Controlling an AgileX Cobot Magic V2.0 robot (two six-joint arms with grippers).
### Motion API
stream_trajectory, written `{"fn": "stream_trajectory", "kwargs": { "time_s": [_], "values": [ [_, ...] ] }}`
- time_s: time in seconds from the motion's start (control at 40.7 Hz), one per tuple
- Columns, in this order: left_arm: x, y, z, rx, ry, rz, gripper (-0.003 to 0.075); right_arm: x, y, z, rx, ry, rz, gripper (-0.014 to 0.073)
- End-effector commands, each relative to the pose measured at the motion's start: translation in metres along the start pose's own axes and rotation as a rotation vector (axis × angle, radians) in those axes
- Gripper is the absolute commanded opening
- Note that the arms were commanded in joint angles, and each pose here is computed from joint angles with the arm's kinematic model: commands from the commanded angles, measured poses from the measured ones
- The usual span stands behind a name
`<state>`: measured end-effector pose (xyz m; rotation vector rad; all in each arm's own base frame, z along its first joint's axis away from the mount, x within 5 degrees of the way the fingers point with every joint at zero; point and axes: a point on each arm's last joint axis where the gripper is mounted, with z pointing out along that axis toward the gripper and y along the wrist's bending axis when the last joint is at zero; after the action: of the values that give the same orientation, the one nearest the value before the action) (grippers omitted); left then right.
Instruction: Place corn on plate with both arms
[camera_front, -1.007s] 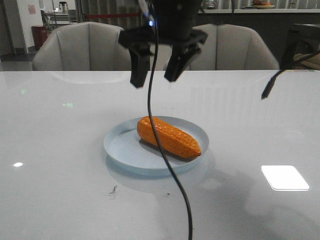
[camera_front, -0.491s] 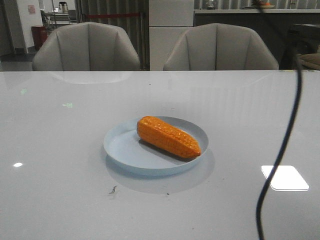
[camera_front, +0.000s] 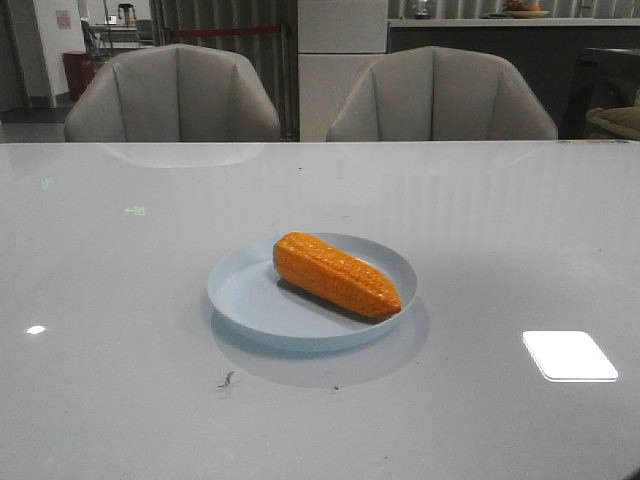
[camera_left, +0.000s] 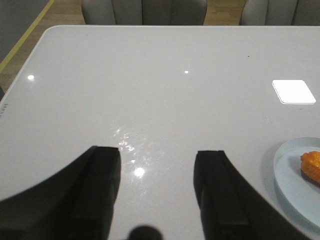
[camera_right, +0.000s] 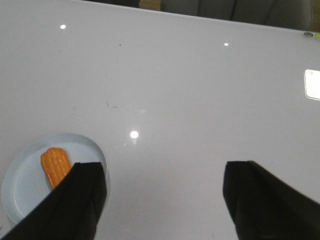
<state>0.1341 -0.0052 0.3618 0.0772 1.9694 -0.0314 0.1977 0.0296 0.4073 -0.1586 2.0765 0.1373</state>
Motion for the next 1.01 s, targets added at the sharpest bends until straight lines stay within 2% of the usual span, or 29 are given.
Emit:
{"fn": "stream_trajectory", "kwargs": {
  "time_s": [0.0, 0.098, 0.246, 0.417, 0.859, 0.982],
  "values": [
    [-0.015, 0.0, -0.004, -0.002, -0.099, -0.014, 0.0407, 0.02, -0.005, -0.022, 0.034, -0.117, 0.023, 0.0594],
    [-0.015, 0.0, -0.004, -0.002, -0.099, -0.014, 0.0407, 0.05, -0.008, -0.032, 0.058, -0.108, 0.047, 0.0594],
    [-0.015, 0.0, -0.004, -0.002, -0.099, -0.014, 0.0407, 0.07, -0.006, -0.05, 0.063, -0.138, 0.047, 0.0594],
    [-0.015, 0.0, -0.004, -0.003, -0.101, -0.014, 0.0407, 0.075, -0.004, -0.061, 0.06, -0.146, 0.044, 0.0594],
    [-0.015, 0.0, -0.004, -0.002, -0.099, -0.016, 0.0407, 0.079, -0.004, -0.061, 0.058, -0.108, 0.045, 0.0594],
    [-0.015, 0.0, -0.004, -0.001, -0.101, -0.017, 0.0366, 0.079, -0.004, -0.061, 0.058, -0.108, 0.045, 0.0594]
  ]
}}
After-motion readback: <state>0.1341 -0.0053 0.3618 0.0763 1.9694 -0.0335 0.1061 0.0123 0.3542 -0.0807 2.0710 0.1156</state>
